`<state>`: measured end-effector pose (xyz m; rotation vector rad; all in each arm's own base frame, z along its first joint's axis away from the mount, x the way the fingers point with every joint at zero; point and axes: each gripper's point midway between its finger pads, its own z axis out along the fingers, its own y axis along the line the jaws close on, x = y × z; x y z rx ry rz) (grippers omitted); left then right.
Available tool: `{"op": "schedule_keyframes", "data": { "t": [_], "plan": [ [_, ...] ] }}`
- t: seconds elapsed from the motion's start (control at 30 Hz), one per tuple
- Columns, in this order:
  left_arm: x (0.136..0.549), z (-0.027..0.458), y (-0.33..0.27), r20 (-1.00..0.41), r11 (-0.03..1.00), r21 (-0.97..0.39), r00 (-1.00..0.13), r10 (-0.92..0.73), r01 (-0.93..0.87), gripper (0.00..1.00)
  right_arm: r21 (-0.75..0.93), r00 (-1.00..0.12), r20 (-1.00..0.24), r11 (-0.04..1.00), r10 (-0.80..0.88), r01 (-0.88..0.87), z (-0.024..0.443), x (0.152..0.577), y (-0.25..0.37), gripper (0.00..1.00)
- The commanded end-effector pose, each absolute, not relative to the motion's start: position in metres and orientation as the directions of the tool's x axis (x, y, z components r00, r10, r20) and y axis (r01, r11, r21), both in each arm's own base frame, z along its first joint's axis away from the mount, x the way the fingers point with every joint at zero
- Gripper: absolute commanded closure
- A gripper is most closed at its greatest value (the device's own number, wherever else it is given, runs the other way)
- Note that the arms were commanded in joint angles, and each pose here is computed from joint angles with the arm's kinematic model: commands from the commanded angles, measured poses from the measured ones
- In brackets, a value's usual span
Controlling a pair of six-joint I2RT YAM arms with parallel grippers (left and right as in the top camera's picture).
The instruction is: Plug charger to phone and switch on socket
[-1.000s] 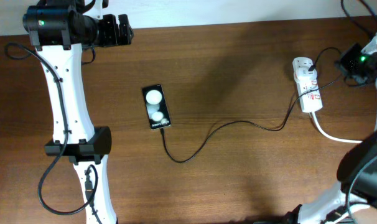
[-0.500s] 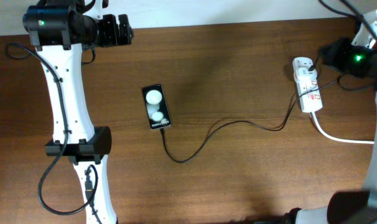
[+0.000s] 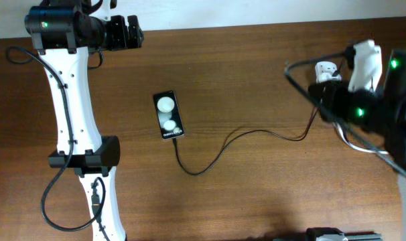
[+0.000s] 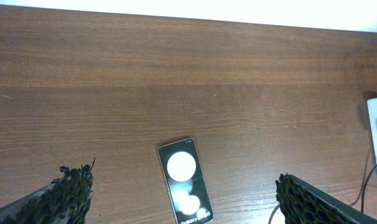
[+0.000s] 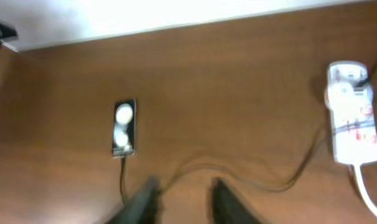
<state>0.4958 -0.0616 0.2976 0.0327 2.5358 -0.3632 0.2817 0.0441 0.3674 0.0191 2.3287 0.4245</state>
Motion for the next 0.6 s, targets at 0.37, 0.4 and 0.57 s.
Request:
{"op": "schedule_keyframes", "data": {
  "t": [0.37, 0.4, 0.57],
  "plan": [
    [0.492, 0.31, -0.059, -0.571, 0.965, -0.243, -0.819, -0.057, 0.102, 0.01, 0.289, -0.777, -0.618, 0.954, 0.118, -0.085, 0.353, 0.254, 0.043, 0.01],
    [0.492, 0.31, -0.059, -0.571, 0.965, -0.243, -0.819, -0.057, 0.102, 0.01, 0.278, -0.781, -0.616, 0.956, 0.101, -0.096, 0.352, 0.253, 0.043, 0.02],
    [0.492, 0.31, -0.059, -0.571, 0.965, -0.243, -0.819, -0.057, 0.102, 0.01, 0.23, -0.808, -0.587, 0.968, 0.055, -0.101, 0.343, 0.243, 0.037, 0.01]
  ]
}}
